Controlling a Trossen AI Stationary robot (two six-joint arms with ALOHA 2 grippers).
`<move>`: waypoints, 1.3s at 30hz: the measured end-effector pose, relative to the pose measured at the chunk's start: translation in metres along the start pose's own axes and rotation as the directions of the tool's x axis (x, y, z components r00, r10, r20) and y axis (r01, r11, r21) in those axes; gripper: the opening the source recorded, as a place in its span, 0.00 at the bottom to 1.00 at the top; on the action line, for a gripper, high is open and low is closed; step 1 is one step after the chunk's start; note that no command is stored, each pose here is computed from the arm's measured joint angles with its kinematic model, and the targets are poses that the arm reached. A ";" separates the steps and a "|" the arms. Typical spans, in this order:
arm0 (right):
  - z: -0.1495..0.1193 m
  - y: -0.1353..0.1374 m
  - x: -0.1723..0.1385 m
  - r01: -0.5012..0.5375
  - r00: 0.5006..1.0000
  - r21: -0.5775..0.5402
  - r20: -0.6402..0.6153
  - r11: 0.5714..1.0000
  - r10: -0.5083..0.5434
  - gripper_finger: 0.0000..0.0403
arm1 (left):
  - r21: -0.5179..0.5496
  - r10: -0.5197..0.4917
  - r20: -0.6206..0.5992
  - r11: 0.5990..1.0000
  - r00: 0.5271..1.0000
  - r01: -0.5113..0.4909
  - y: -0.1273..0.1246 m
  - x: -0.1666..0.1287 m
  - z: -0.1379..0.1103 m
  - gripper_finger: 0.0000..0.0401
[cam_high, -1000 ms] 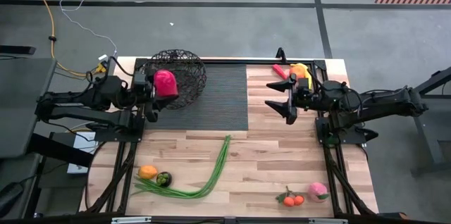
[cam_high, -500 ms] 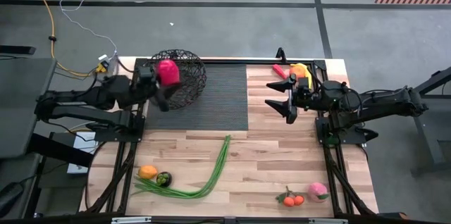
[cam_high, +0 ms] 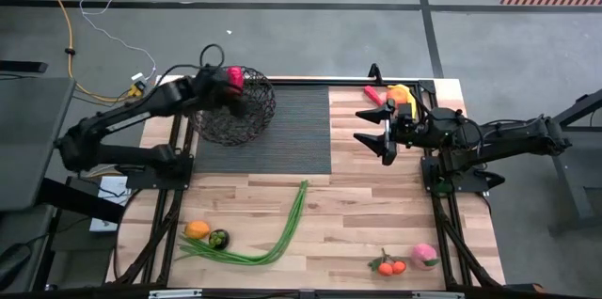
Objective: Build produce basket
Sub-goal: Put the red mango into the black basket
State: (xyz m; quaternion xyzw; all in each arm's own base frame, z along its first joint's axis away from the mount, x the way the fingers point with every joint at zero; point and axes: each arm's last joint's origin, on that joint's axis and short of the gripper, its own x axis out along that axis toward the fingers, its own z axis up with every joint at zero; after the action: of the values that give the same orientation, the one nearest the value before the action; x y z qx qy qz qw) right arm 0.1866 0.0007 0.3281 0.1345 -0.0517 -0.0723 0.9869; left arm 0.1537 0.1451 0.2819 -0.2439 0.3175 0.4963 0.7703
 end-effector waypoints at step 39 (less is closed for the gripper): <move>-0.003 -0.003 0.000 0.061 0.998 0.001 -0.024 0.998 -0.061 0.83 | 0.097 0.248 -0.401 0.969 0.882 -0.228 0.021 0.147 -0.024 0.50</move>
State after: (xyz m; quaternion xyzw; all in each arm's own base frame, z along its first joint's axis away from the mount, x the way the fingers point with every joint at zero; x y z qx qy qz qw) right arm 0.1867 -0.0009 0.3242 0.1379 -0.0360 -0.1007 0.9847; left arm 0.1733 0.2263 0.1571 -0.2835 0.5113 0.5173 0.6250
